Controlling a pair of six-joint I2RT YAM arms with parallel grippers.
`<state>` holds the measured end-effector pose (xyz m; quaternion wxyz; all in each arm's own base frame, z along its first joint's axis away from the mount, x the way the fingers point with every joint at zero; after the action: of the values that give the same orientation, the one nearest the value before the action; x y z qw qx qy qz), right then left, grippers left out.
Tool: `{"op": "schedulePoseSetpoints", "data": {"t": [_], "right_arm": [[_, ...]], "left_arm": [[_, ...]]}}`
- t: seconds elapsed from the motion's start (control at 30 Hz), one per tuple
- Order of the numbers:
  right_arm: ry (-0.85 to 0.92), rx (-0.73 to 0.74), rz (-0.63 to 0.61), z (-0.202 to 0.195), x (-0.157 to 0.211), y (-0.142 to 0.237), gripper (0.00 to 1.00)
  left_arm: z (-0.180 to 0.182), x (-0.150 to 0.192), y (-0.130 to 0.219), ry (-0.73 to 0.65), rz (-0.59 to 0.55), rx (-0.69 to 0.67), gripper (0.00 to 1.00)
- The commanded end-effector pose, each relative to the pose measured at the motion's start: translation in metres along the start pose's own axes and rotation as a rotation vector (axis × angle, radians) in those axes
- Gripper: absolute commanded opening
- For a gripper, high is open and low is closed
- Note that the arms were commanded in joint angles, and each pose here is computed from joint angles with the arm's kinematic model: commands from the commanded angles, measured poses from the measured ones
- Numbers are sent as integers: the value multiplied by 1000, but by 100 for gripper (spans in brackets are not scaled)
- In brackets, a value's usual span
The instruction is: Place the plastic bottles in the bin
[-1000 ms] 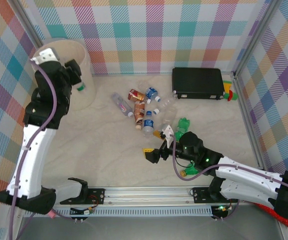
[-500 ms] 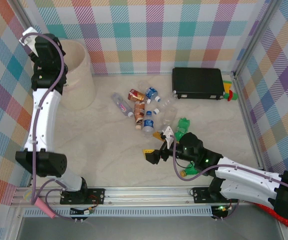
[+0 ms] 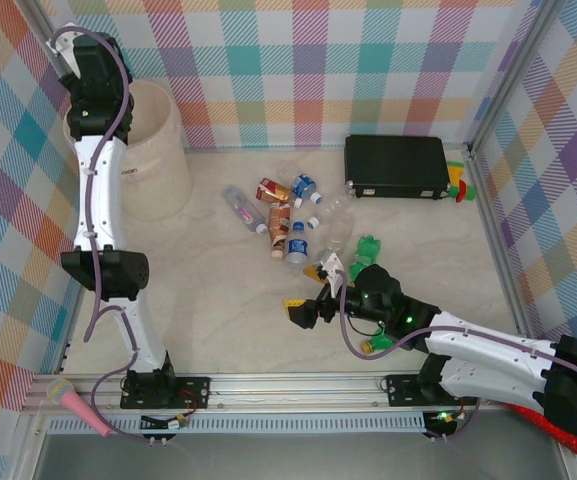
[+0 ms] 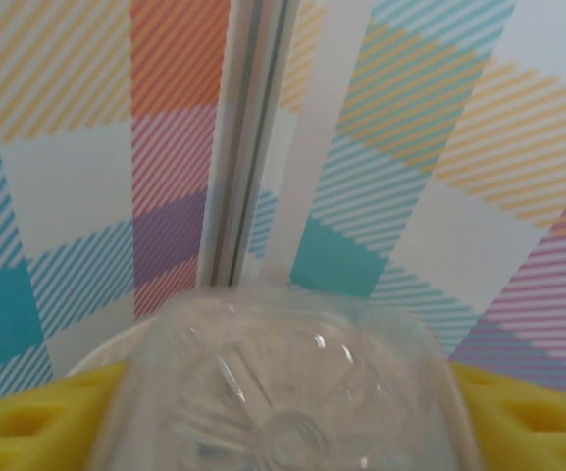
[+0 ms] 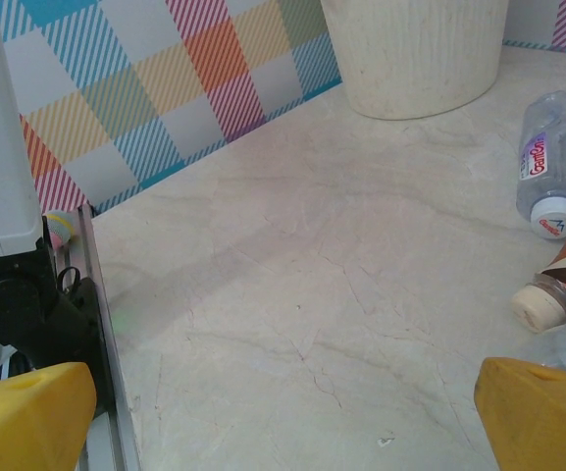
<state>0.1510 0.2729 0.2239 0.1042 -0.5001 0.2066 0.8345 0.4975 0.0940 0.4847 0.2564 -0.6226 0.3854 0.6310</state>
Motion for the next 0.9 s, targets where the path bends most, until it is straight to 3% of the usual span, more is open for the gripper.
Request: {"op": "schedulePoseSetpoints", "data": {"t": [0.0,0.33,0.57,0.87], "right_arm": [[1,-14,-37,3,-9,0,99],[-9,-1,-34,1,-9,-1,99],[-15,101,-29,-14,-6,-5,99],[-46,261,-45,-42,-4,-9,99]], "left_arm": [[8,1,5,1,27,6,93],[8,3,57,98,34,76,96],[-8,57,121,146,116,251,99],[-19,147,224,-8,297,477,100]]}}
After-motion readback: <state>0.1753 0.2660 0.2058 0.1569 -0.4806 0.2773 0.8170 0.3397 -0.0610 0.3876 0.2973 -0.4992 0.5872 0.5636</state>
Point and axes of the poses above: each hand's point on the last joint's axis, 136 mm out from that joint toward the fingers, its own y axis back along the fingers, its own z axis along the line the jaws close on, x = y × z, the point moved 4 cm from there along y, back along the fingers, and after that the axes turned 9 degrees about -y, right-handed, at the moved point
